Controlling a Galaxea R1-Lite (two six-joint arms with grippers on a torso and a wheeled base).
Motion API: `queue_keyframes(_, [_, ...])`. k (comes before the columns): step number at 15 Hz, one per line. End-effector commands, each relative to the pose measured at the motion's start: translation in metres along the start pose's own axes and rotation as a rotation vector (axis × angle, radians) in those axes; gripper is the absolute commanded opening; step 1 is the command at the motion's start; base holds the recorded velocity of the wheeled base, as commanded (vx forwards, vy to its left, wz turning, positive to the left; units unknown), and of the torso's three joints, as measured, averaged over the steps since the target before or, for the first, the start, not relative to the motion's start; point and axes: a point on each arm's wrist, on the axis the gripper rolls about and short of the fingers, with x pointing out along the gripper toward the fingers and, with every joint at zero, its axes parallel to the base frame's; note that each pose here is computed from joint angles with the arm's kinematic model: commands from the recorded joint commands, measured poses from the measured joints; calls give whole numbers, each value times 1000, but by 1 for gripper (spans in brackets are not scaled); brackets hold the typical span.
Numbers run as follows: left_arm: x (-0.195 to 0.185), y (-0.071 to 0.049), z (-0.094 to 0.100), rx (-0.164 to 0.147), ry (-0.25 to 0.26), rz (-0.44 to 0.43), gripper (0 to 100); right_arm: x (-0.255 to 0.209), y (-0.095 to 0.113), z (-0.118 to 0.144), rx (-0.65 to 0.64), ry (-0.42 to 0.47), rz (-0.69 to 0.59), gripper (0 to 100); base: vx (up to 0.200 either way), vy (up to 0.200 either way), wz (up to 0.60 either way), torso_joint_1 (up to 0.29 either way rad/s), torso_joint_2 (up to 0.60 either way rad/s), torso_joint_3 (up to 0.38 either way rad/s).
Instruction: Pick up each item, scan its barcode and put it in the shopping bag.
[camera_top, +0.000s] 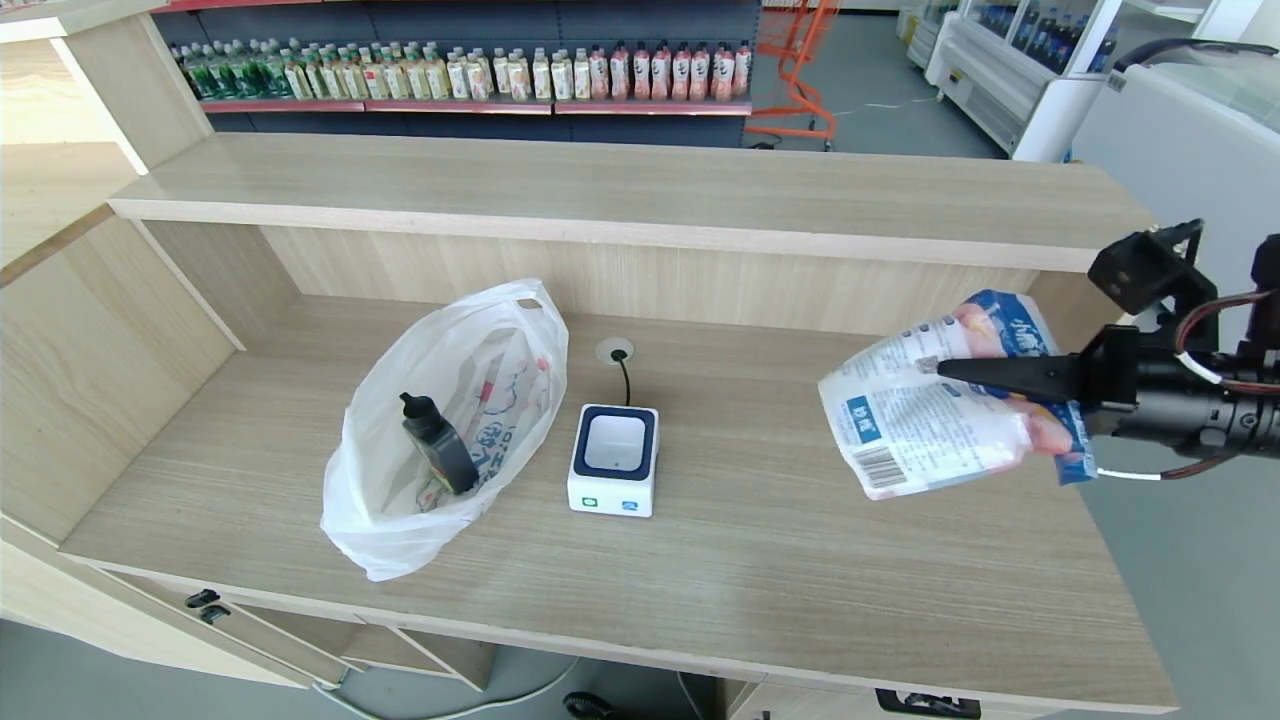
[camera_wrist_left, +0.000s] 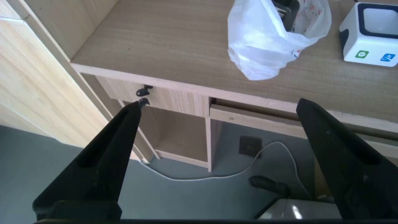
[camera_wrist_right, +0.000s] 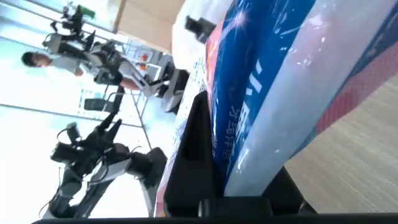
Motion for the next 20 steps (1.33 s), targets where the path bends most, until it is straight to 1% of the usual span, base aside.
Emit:
queue_keyframes(1, [0,0,0,0,0,0,100,-7,44,-2,-82,26,128,0,0,0,0,0,0,0])
queue_keyframes(2, [0,0,0,0,0,0,100,-1,54,-6,-88,55,174,0,0,0,0,0,0,0])
queue_keyframes(4, [0,0,0,0,0,0,100,6,73,-17,-52,117,235,0,0,0,0,0,0,0])
queue_keyframes(6, [0,0,0,0,0,0,100,11,78,-22,-33,150,260,0,0,0,0,0,0,0])
queue_keyframes(9, [0,0,0,0,0,0,100,12,84,-22,7,161,273,0,0,0,0,0,0,0])
queue_keyframes(12, [0,0,0,0,0,0,100,7,89,-22,-11,150,279,0,0,0,0,0,0,0])
queue_keyframes(16, [0,0,0,0,0,0,100,6,89,-25,-4,153,276,0,0,0,0,0,0,0])
queue_keyframes(20, [0,0,0,0,0,0,100,5,93,-27,-11,160,289,0,0,0,0,0,0,0])
